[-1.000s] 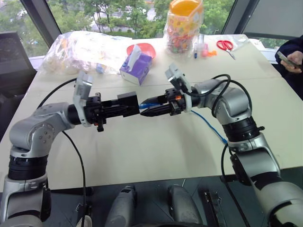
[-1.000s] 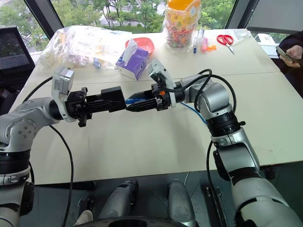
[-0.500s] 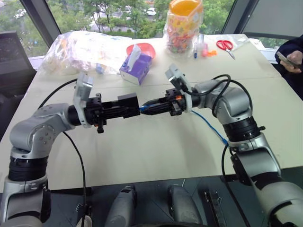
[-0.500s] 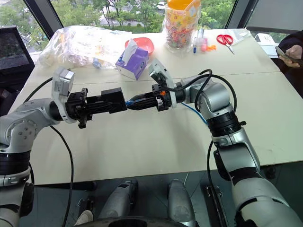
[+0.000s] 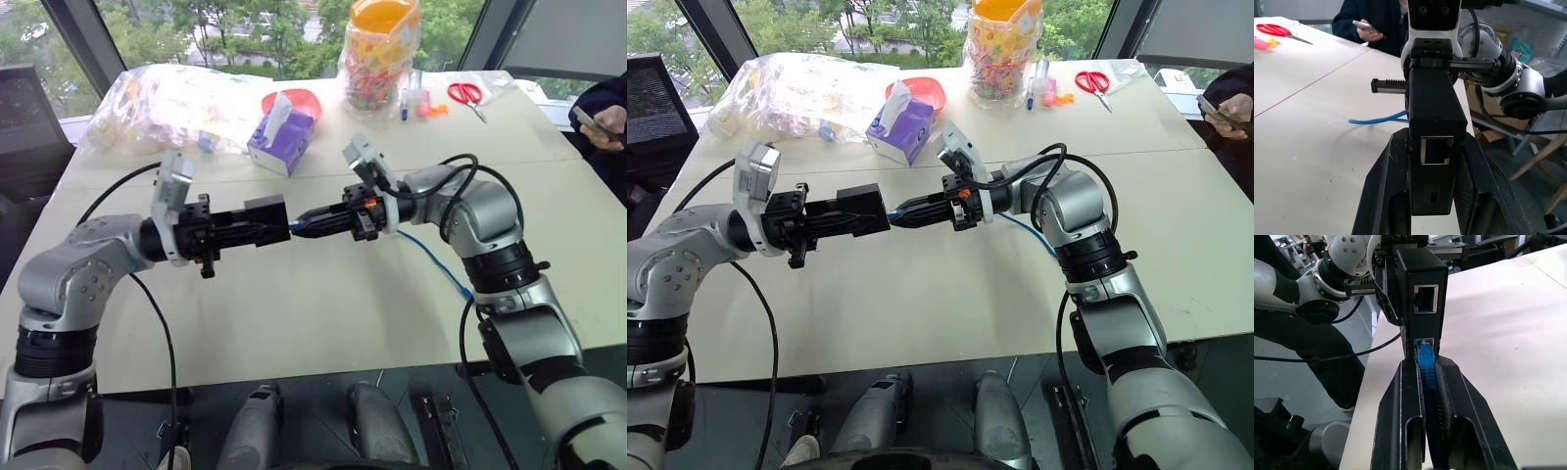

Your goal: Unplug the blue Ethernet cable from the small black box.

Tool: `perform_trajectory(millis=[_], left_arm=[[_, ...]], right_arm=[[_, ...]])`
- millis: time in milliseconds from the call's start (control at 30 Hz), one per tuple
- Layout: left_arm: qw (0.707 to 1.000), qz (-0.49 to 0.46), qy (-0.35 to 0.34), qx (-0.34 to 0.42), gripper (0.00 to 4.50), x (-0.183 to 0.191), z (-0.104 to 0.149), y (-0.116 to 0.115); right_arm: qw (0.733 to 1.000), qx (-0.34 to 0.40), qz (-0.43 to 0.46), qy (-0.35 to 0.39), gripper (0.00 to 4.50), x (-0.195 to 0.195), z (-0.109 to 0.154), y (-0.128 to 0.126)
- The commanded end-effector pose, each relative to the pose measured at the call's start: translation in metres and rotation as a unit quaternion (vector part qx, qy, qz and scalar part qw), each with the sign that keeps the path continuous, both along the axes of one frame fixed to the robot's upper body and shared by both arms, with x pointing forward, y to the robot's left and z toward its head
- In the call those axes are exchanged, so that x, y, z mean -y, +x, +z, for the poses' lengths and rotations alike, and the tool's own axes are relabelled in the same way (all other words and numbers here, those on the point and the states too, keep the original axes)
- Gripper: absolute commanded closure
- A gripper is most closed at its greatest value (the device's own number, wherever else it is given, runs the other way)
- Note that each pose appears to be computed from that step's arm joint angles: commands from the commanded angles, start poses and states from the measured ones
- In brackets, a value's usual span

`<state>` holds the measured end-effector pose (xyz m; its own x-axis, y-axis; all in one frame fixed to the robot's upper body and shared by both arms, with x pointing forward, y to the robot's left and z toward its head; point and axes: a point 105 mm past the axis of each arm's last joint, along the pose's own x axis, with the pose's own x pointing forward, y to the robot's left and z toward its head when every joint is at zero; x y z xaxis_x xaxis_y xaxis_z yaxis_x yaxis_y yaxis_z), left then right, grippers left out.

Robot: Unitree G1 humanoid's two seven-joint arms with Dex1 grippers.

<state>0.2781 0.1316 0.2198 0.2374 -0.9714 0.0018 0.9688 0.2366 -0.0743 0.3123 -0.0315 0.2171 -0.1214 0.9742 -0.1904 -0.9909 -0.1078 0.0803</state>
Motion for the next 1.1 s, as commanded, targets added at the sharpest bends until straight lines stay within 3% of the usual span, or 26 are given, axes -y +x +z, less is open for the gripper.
perform_trajectory(millis=[33,200,433,600,667,733,967,1000,1033,1100], left_arm=[[1.0,-0.008,0.006,0.01,3.99,-0.005,0.007,-0.008],[1.0,-0.005,0.009,0.01,3.99,-0.008,0.009,-0.01],[1.0,0.009,0.013,0.013,3.99,-0.016,0.011,-0.011],[0.999,0.026,0.016,0.013,3.99,-0.017,0.004,-0.006],[0.997,0.065,0.023,0.026,3.99,-0.012,-0.01,0.008],[0.995,0.091,0.03,0.04,3.99,-0.007,-0.022,0.018],[0.968,0.199,0.06,0.137,3.99,0.01,-0.056,0.062],[0.968,0.207,0.051,0.135,3.99,0.011,-0.057,0.065],[0.965,0.218,0.047,0.138,3.99,0.013,-0.059,0.071],[0.962,0.23,0.042,0.143,3.99,0.016,-0.063,0.079]], right_arm=[[0.999,-0.003,-0.037,0.02,4.46,0.015,0.014,0.014],[0.993,-0.067,-0.093,0.03,4.46,0.037,0.003,0.034],[0.982,-0.123,-0.138,0.038,4.46,0.061,-0.01,0.044],[0.968,0.002,-0.247,-0.036,4.46,0.075,-0.042,0.075],[0.929,0.093,-0.349,-0.077,4.46,0.081,-0.056,0.106],[0.897,0.138,-0.409,-0.098,4.46,0.086,-0.065,0.122],[0.83,0.186,-0.512,-0.122,4.46,0.101,-0.083,0.143],[0.826,0.183,-0.521,-0.117,3.65,0.102,-0.082,0.144],[0.822,0.181,-0.53,-0.107,3.4,0.105,-0.078,0.146],[0.816,0.172,-0.545,-0.09,2.43,0.109,-0.072,0.148]])
